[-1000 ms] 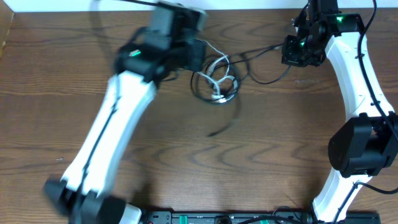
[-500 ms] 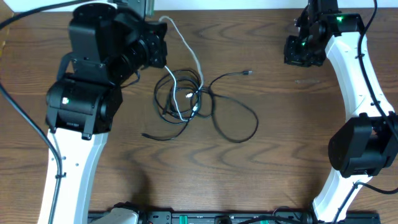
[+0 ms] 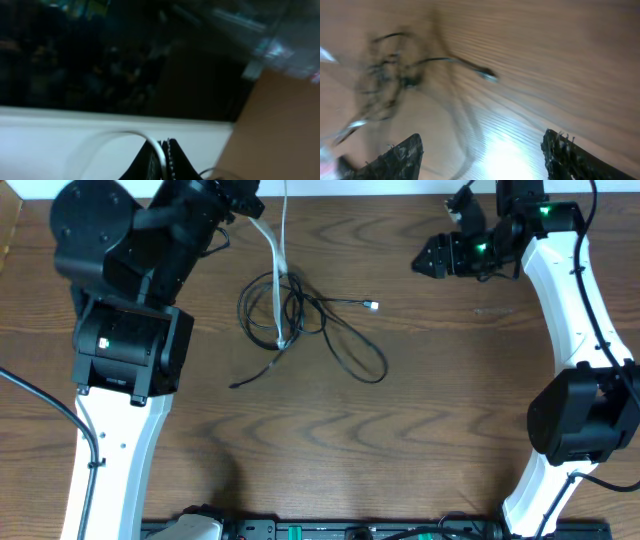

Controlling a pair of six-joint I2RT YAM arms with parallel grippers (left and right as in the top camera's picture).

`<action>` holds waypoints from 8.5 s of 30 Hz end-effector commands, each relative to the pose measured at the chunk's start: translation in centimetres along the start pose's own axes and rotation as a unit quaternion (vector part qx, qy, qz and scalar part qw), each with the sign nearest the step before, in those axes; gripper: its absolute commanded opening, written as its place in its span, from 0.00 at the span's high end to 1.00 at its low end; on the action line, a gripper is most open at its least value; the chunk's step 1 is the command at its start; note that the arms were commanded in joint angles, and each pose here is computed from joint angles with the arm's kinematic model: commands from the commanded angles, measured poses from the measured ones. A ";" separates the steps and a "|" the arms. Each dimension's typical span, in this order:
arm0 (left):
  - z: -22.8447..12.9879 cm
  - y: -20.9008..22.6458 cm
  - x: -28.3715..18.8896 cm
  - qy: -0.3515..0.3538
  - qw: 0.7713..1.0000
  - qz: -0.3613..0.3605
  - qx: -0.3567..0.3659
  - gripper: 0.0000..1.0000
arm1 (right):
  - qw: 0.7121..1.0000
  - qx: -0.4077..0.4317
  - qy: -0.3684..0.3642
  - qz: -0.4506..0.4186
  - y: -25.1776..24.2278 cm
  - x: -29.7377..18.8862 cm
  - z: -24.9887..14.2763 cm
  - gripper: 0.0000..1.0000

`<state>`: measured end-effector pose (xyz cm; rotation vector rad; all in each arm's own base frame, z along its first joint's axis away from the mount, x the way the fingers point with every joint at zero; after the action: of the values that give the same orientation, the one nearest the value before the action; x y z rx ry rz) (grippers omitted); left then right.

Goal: Untangle cables

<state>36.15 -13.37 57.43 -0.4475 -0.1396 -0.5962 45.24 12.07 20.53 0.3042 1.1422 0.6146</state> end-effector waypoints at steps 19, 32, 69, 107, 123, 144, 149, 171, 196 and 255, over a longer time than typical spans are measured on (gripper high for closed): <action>-5.0 1.0 -0.2 0.117 0.989 0.014 -0.089 0.93 | 0.989 -0.118 -0.041 0.082 8.4 2.1 1.8 0.25; -15.0 0.8 -0.6 0.323 0.935 -0.075 -0.128 0.93 | 0.916 -0.287 -0.132 0.247 15.6 -4.5 2.8 0.20; -17.9 0.7 -1.7 0.386 0.902 -0.088 -0.175 0.46 | 0.936 -0.156 -0.236 0.210 11.3 -9.3 9.2 0.99; -20.4 4.6 -2.1 0.404 0.904 0.020 -0.141 0.37 | 0.837 0.285 -0.338 -0.323 -39.3 -18.2 0.7 0.97; -22.2 5.8 -1.5 0.420 0.894 0.030 -0.150 0.37 | 0.834 0.342 -0.264 -0.342 -37.3 -18.3 -2.7 0.01; -23.3 8.2 -3.0 0.448 0.887 0.083 -0.073 0.37 | 0.860 0.342 -0.170 -0.339 -27.2 -19.9 -4.9 0.01; -23.9 10.7 -4.2 0.462 0.871 0.162 -0.044 0.37 | 0.930 0.242 -0.135 -0.240 -22.3 -15.4 -2.2 0.01; -36.4 23.7 -6.3 0.616 0.739 0.269 0.049 0.37 | 0.982 0.080 -0.038 -0.167 -8.0 -2.2 1.1 0.01; -44.2 27.4 -7.5 0.674 0.710 0.204 -0.004 0.92 | 0.982 0.087 -0.022 -0.167 -7.8 -2.1 0.3 0.03; 5.1 2.8 2.7 -0.125 0.952 -0.065 -0.270 0.93 | 0.983 -0.146 -0.006 0.115 12.2 5.8 0.2 0.05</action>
<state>40.97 -10.74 60.23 -1.0369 -0.2059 -0.6808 43.14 24.58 23.38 0.2357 0.9936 1.0049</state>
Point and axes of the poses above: each gripper's point midway between its finger pads, its own x axis out along the fingers, its own y axis along the line the jaws close on, z = x × y, the point moved 2 cm from there along -x, back along the fingers, and after that the axes turned 1 degree about x, right-handed, at the moved point
